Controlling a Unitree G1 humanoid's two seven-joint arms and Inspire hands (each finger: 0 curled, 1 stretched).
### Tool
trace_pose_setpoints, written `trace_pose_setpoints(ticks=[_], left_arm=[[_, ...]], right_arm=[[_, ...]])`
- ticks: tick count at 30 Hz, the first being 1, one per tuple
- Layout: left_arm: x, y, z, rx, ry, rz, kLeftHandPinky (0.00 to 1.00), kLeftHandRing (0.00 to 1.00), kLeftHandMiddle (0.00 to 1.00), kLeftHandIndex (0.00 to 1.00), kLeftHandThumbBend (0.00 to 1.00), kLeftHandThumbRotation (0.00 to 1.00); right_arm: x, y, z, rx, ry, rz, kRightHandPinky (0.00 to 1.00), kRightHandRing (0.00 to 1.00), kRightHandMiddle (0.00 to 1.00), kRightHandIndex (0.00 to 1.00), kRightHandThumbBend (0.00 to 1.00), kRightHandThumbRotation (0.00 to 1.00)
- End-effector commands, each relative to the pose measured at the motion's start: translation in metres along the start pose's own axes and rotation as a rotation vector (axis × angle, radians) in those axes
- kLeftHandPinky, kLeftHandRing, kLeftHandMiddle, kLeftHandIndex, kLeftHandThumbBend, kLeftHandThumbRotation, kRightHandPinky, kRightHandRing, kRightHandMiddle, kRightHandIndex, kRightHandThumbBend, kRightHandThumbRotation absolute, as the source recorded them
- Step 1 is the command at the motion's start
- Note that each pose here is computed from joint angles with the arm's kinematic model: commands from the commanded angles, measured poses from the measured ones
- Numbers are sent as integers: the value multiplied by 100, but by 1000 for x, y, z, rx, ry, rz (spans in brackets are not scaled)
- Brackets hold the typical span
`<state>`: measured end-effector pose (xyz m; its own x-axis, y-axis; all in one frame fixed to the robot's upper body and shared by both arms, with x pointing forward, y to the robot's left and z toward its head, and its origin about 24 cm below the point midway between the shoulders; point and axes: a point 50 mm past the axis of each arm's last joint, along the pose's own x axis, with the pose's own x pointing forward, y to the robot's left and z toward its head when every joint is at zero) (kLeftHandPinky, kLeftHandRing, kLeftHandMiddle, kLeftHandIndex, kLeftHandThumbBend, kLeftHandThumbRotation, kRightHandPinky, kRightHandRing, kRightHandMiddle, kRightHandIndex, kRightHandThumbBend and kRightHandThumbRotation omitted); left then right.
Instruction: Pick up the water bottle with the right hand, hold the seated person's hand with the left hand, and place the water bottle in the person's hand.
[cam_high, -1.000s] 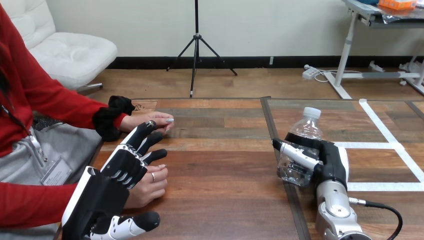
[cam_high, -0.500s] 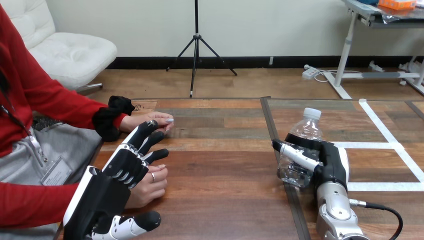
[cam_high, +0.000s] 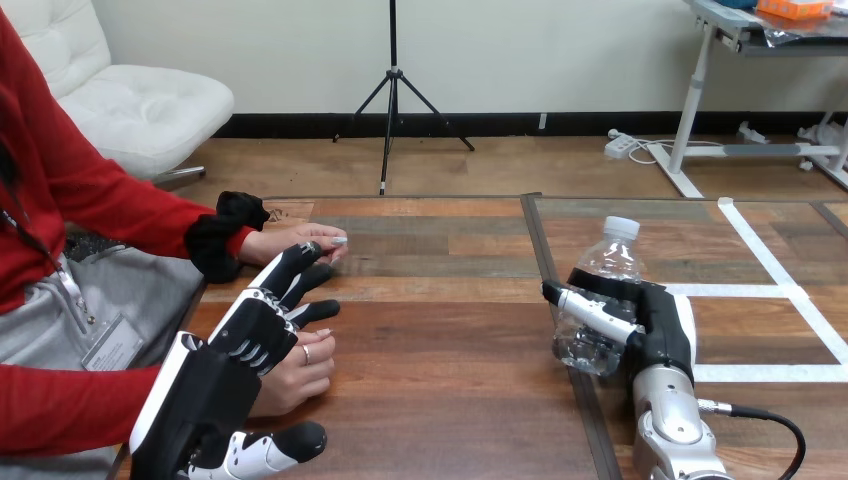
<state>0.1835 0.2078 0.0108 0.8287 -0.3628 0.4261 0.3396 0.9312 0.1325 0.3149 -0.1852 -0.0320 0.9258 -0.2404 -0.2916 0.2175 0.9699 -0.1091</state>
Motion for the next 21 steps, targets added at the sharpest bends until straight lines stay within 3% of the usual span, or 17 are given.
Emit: trace_pose_setpoints(ticks=[1, 15, 21], left_arm=[[17, 5, 3, 39, -62, 5, 82, 92, 95, 92, 100, 54], [20, 9, 3, 157, -43, 17, 81, 91, 95, 91, 100, 58], [23, 12, 4, 199, -41, 20, 82, 91, 95, 92, 100, 54]], right_arm=[[8, 2, 29, -47, -139, 17, 16, 19, 22, 20, 74, 0], [8, 4, 40, -143, -235, 60, 19, 21, 23, 21, 74, 0], [8, 5, 45, -175, -279, 79, 19, 21, 23, 21, 75, 0]])
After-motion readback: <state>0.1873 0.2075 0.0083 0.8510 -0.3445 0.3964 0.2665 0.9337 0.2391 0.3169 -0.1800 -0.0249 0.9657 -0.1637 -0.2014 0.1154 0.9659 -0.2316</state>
